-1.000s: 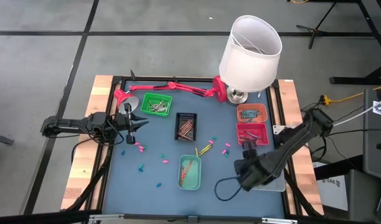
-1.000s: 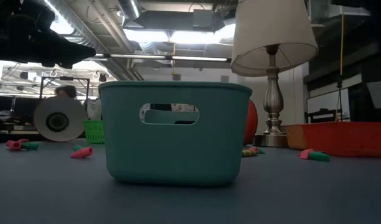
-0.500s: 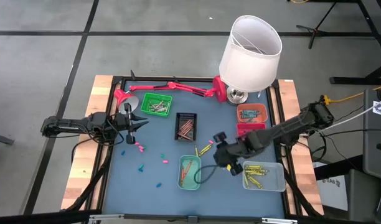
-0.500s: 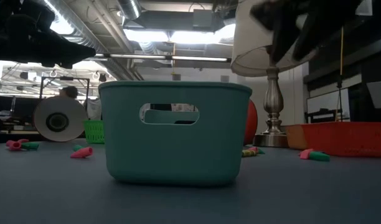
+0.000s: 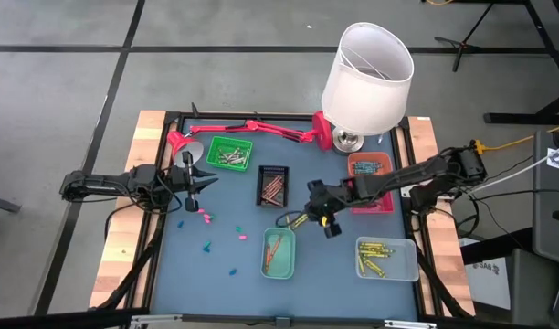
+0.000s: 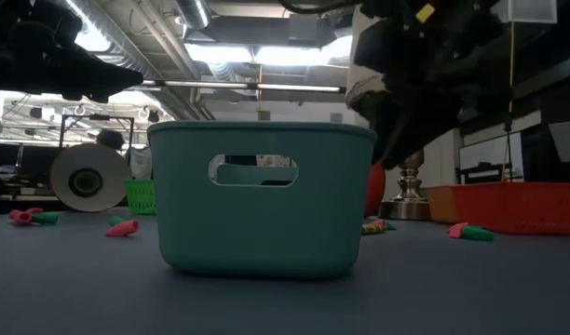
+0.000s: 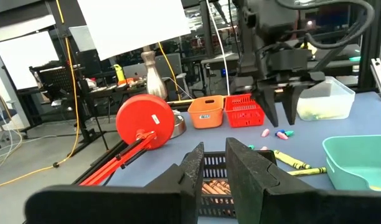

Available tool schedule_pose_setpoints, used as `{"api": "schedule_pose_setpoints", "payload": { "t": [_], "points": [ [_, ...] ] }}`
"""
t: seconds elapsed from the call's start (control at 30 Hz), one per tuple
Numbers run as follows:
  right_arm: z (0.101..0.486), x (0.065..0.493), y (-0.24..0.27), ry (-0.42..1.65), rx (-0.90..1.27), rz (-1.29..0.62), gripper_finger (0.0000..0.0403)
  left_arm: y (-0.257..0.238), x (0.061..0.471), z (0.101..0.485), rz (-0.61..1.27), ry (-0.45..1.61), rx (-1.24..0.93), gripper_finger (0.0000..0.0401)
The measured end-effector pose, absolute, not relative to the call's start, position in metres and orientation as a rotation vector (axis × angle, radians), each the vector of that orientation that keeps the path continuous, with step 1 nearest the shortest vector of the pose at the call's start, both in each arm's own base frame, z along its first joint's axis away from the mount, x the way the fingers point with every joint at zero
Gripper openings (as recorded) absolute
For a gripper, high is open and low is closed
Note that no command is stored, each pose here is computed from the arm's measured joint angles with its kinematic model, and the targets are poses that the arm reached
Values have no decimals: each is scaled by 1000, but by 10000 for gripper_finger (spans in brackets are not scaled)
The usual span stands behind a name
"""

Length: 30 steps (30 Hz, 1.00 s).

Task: Sort crayons
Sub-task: Put the green crayon into the transparent bin

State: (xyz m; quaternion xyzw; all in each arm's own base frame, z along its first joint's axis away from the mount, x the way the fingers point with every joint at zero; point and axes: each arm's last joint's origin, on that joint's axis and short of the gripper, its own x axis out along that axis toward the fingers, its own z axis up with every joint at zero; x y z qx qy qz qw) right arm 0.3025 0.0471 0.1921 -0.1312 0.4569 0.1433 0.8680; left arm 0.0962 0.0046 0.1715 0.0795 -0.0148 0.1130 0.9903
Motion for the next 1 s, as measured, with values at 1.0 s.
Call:
{"api": "schedule_pose_setpoints", "payload": {
  "t": [1.0],
  "points": [
    [133, 324, 44, 1005, -218, 371, 150, 5, 96, 172, 229, -30, 159, 53]
  ]
}}
